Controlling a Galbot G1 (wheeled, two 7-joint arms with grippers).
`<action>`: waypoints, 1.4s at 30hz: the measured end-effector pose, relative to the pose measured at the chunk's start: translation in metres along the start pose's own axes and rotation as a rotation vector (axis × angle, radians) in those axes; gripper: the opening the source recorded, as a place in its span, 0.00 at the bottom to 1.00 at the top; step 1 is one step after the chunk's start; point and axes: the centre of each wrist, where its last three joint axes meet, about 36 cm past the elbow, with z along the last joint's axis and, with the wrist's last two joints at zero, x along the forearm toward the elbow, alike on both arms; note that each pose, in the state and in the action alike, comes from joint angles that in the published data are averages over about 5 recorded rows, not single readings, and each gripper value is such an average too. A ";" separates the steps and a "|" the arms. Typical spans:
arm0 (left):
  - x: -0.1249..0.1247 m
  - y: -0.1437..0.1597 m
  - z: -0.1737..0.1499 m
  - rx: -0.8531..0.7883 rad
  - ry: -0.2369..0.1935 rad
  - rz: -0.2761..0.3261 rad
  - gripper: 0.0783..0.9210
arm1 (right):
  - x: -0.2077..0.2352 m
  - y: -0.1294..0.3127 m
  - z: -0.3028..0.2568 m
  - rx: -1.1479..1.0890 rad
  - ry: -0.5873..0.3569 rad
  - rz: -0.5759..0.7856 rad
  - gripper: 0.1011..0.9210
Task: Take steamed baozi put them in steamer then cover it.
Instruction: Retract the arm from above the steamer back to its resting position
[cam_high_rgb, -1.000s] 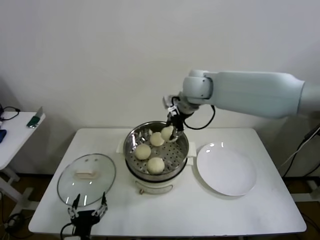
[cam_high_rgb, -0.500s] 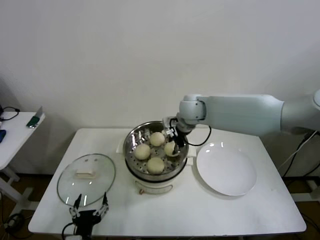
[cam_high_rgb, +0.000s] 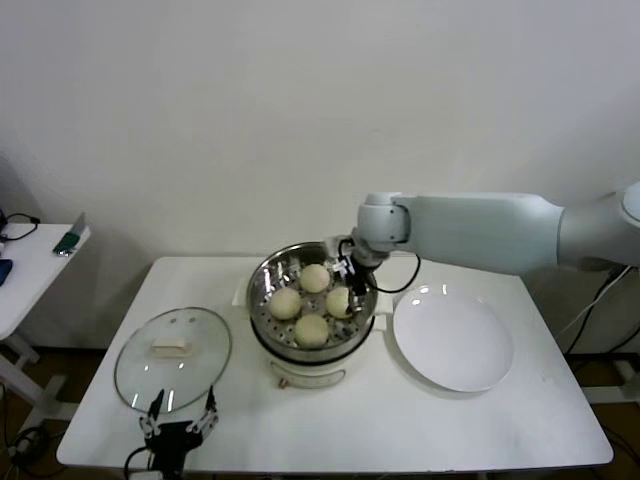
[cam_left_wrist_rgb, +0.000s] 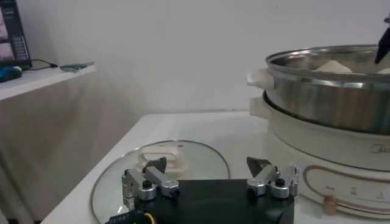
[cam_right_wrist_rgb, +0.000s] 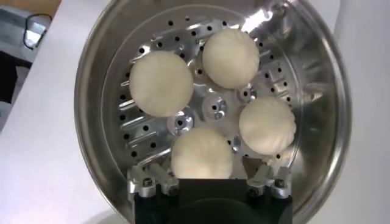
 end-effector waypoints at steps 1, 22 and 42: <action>0.000 0.000 -0.001 0.002 0.001 0.000 0.88 | 0.006 -0.002 0.001 -0.001 -0.010 0.001 0.87; -0.007 0.007 -0.019 -0.055 -0.026 -0.012 0.88 | 0.067 0.032 0.143 -0.498 -0.506 0.588 0.88; -0.027 0.013 -0.015 -0.123 -0.073 -0.051 0.88 | -0.075 0.263 0.276 -1.047 -0.766 1.083 0.88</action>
